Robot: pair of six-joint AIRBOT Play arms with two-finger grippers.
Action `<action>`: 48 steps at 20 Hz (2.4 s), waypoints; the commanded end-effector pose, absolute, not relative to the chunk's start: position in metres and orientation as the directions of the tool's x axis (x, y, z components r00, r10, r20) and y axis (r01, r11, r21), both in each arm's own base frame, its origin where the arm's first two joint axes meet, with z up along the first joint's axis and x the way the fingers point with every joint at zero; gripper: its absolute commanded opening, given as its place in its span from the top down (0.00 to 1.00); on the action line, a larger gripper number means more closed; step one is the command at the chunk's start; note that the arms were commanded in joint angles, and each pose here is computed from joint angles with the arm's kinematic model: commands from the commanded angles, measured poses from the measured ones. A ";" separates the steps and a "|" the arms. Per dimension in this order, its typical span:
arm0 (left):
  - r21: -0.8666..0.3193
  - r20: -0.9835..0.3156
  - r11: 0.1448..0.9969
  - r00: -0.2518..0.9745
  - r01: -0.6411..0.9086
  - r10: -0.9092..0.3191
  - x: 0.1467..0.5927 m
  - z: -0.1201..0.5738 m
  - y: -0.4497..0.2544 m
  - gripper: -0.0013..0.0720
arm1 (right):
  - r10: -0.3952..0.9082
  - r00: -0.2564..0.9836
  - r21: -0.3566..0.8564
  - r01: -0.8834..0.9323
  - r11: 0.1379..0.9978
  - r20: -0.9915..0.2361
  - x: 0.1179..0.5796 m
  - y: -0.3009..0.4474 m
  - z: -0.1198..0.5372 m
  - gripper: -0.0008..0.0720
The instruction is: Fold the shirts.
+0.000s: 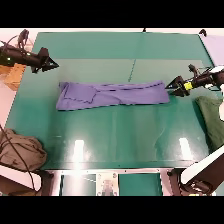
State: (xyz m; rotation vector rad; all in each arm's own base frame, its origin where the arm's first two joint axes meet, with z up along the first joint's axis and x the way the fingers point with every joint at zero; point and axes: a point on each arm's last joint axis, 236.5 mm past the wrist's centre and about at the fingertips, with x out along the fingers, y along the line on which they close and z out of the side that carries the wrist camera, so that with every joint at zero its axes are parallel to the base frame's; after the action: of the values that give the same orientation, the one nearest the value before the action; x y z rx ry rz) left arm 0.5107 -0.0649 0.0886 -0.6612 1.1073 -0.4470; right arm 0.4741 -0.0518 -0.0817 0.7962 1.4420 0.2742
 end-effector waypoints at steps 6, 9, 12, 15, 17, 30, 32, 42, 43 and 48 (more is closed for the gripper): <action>-0.674 -0.664 0.725 0.315 0.139 -0.678 0.501 0.090 -0.149 0.95 | 0.678 0.048 0.670 0.219 0.710 -0.734 0.473 -0.002 -0.121 0.58; -0.640 -0.667 0.741 0.330 0.206 -0.668 0.504 0.089 -0.184 0.95 | 0.662 0.104 0.669 0.171 0.724 -0.743 0.493 -0.005 -0.103 0.96; -0.602 -0.681 0.758 0.333 0.252 -0.652 0.506 0.078 -0.214 0.95 | 0.647 0.154 0.663 0.096 0.743 -0.747 0.510 -0.010 -0.063 0.96; -0.635 -0.700 0.730 0.211 0.252 -0.682 0.491 0.031 -0.263 0.95 | 0.623 0.228 0.641 0.012 0.767 -0.749 0.519 -0.012 -0.009 0.96; -0.678 -0.679 0.690 0.143 0.253 -0.720 0.479 0.000 -0.310 0.95 | 0.611 0.264 0.624 -0.040 0.780 -0.746 0.515 -0.011 0.031 0.96; -0.863 -0.470 0.460 0.004 0.210 -0.883 0.435 -0.070 -0.506 0.95 | 0.576 0.376 0.529 -0.228 0.817 -0.726 0.462 0.020 0.175 0.96; -0.867 -0.469 0.449 -0.050 0.215 -0.882 0.417 -0.071 -0.513 0.95 | 0.585 0.357 0.531 -0.246 0.811 -0.728 0.460 0.031 0.173 0.96; -0.987 0.021 -0.030 -0.060 0.160 -0.998 0.477 0.138 -0.373 0.95 | 0.656 0.236 0.560 -0.367 0.743 -0.716 0.447 0.146 0.175 0.96; -0.977 0.014 -0.020 -0.033 0.214 -0.999 0.484 0.162 -0.343 0.95 | 0.668 0.243 0.560 -0.389 0.732 -0.703 0.449 0.167 0.178 0.96; -0.888 -0.008 0.108 0.221 0.446 -0.975 0.500 0.274 -0.192 0.95 | 0.732 0.218 0.589 -0.469 0.658 -0.645 0.453 0.301 0.138 0.96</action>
State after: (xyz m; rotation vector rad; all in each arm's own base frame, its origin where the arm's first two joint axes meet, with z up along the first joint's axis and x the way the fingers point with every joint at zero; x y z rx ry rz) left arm 0.5067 -0.2674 0.2161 -0.9844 0.8927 -1.2410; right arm 0.4507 0.2310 0.1574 0.2815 1.1036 0.8041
